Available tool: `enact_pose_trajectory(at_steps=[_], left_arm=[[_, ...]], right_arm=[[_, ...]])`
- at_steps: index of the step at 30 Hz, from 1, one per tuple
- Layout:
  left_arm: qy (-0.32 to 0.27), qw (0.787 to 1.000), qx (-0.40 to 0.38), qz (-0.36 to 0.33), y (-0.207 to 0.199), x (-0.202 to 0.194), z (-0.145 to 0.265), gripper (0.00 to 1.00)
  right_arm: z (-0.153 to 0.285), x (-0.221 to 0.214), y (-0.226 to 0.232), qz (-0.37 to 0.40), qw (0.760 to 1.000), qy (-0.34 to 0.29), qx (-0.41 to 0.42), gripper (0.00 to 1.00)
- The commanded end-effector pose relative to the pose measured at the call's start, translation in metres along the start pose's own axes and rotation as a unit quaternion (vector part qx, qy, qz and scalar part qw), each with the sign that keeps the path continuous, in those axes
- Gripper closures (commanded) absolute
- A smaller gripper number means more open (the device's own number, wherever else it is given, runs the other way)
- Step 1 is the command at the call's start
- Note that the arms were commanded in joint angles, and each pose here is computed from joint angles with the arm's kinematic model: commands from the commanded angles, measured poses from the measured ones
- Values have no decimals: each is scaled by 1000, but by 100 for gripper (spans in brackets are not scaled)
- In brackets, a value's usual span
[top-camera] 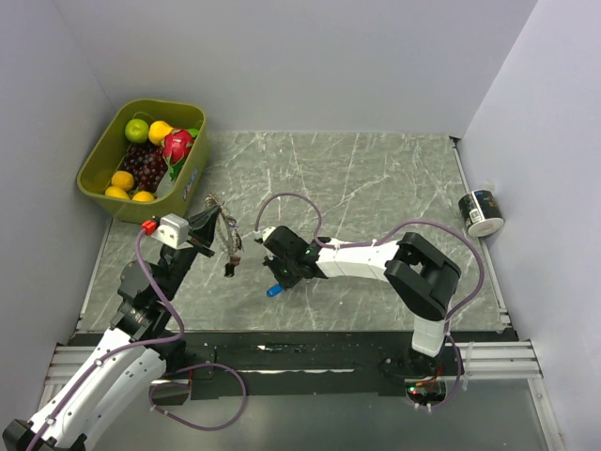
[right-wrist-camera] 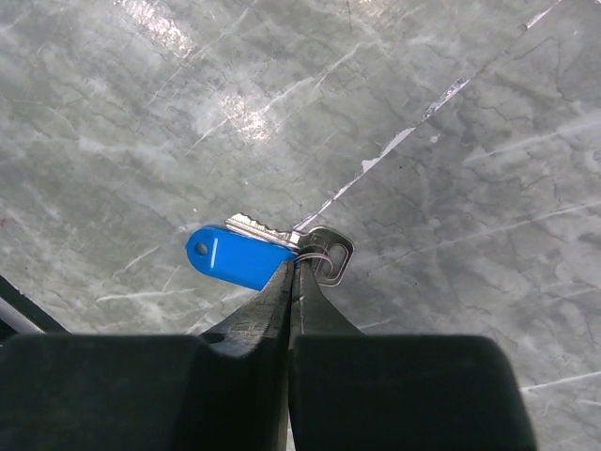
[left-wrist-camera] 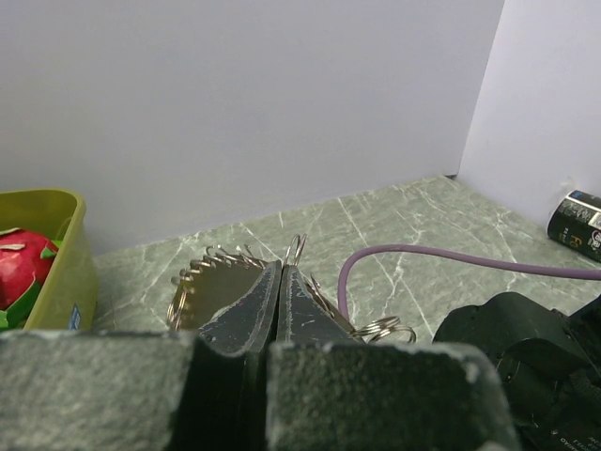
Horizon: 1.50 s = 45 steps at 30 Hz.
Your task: Put the keys on the keyring
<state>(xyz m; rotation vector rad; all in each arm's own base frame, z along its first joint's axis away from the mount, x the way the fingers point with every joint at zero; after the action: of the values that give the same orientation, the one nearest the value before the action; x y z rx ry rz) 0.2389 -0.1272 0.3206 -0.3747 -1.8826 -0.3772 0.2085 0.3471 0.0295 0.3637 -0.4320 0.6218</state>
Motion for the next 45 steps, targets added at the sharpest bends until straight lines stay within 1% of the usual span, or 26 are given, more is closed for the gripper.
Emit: enact_pose_trajectory(at_steps=[1, 6, 11, 14, 17, 18, 22, 23, 24, 25, 28, 31, 38, 39, 41, 45], left_arm=[[-46, 999, 16, -2, 7, 31, -2, 99], [-39, 999, 9, -1, 5, 26, -5, 99], [-36, 999, 4, 0, 3, 26, -6, 99], [-36, 999, 2, -1, 2, 25, -6, 99], [-34, 999, 3, -1, 3, 25, -6, 99], [-35, 999, 4, -1, 3, 26, -6, 99], [-29, 1000, 2, 0, 2, 21, -7, 99], [-28, 1000, 4, 0, 3, 21, -7, 99], [-29, 1000, 2, 1, 2, 22, -7, 99], [-28, 1000, 2, 1, 2, 21, -7, 99], [-28, 1000, 4, 0, 3, 21, -7, 99], [-29, 1000, 5, 1, 3, 22, -7, 99], [-25, 1000, 3, 3, 2, 19, -7, 99], [-24, 1000, 3, 3, 2, 19, -7, 99], [-24, 1000, 2, 2, 2, 18, -8, 99], [-21, 1000, -2, 3, 0, 16, -8, 99]], right_arm=[[20, 12, -4, 9, 999, -26, -20, 100], [32, 19, -6, 15, 999, -46, -19, 100], [44, 26, -7, 1, 997, -77, -5, 100], [45, 21, -15, -5, 998, -68, -9, 100], [46, 21, -24, -20, 997, -75, -13, 100], [46, 19, -21, -26, 997, -68, 5, 100], [47, 24, -35, -66, 995, -62, 31, 99], [47, 23, -36, -71, 995, -60, 36, 95], [47, 24, -38, -73, 995, -60, 39, 88], [49, 27, -41, -82, 994, -66, 40, 72], [59, 27, -44, -92, 991, -86, 44, 37], [62, 29, -49, -99, 990, -90, 36, 25], [49, 25, -52, -101, 992, -73, 31, 24], [48, 26, -56, -107, 991, -73, 28, 25], [44, 27, -58, -120, 990, -69, 29, 29], [38, 32, -67, -140, 988, -63, 15, 32]])
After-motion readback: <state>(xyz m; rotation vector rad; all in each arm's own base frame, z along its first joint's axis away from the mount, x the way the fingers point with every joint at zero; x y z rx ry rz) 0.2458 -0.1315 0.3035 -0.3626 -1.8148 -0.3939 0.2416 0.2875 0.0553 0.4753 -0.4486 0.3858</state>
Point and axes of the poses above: each gripper's point midway between its finger pads, its own z axis back along the fingers, its own y axis along the line the jaws close on, x = y × z, the point moved 1 cm from there along z, back along the fingers, and after that the axes turned 6 degrees about -z, right-handed, at the moved point
